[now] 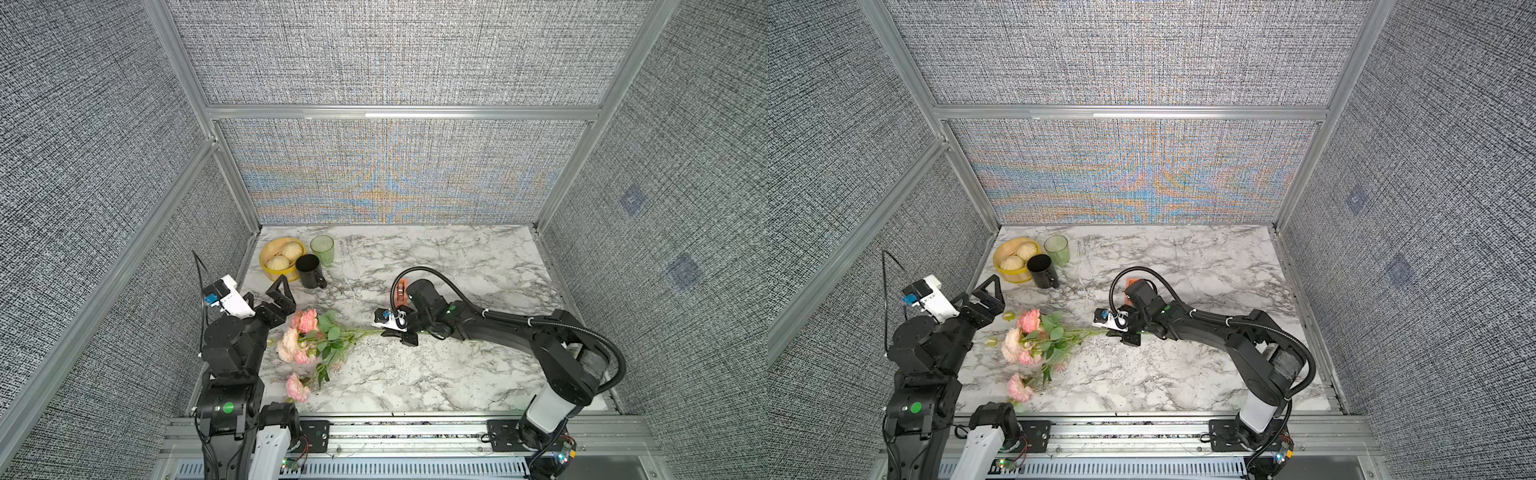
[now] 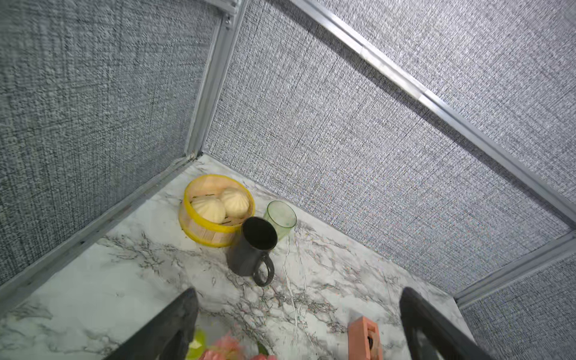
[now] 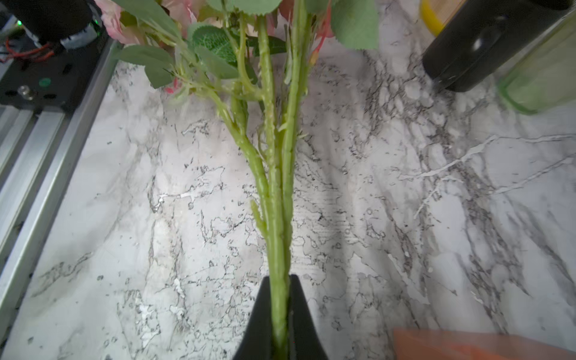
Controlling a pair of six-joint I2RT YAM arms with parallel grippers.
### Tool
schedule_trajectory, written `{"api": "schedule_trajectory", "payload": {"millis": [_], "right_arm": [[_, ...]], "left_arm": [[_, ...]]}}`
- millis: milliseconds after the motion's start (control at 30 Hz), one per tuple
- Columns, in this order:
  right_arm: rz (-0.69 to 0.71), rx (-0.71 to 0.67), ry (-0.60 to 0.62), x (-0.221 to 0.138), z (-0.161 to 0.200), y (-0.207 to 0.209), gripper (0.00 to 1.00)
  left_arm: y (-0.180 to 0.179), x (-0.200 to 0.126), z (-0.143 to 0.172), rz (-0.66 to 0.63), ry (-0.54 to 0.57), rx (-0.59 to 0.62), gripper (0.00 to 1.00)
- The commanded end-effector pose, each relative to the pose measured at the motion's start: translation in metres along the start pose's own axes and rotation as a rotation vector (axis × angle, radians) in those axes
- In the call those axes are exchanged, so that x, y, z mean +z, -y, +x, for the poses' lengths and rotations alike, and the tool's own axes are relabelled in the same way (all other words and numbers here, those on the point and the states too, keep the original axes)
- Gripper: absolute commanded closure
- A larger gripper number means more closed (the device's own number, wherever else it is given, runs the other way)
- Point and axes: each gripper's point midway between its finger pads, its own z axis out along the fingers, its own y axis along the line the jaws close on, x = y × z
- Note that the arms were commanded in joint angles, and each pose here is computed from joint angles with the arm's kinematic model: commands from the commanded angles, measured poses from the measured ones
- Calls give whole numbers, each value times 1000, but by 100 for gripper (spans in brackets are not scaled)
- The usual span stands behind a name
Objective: Wrap bouquets with tape
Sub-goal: Place the unwrapped bouquet at the center of the board.
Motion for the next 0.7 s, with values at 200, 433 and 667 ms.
{"api": "schedule_trajectory", "payload": {"millis": [200, 433, 667], "right_arm": [[-39, -119, -132, 18, 39, -3, 100], [7, -123, -202, 24, 54, 12, 77], [12, -136, -192, 9, 42, 11, 50]], "left_arm": [[16, 33, 27, 122, -138, 3, 0], [18, 51, 43, 154, -207, 7, 0], [23, 62, 55, 187, -283, 15, 0]]}}
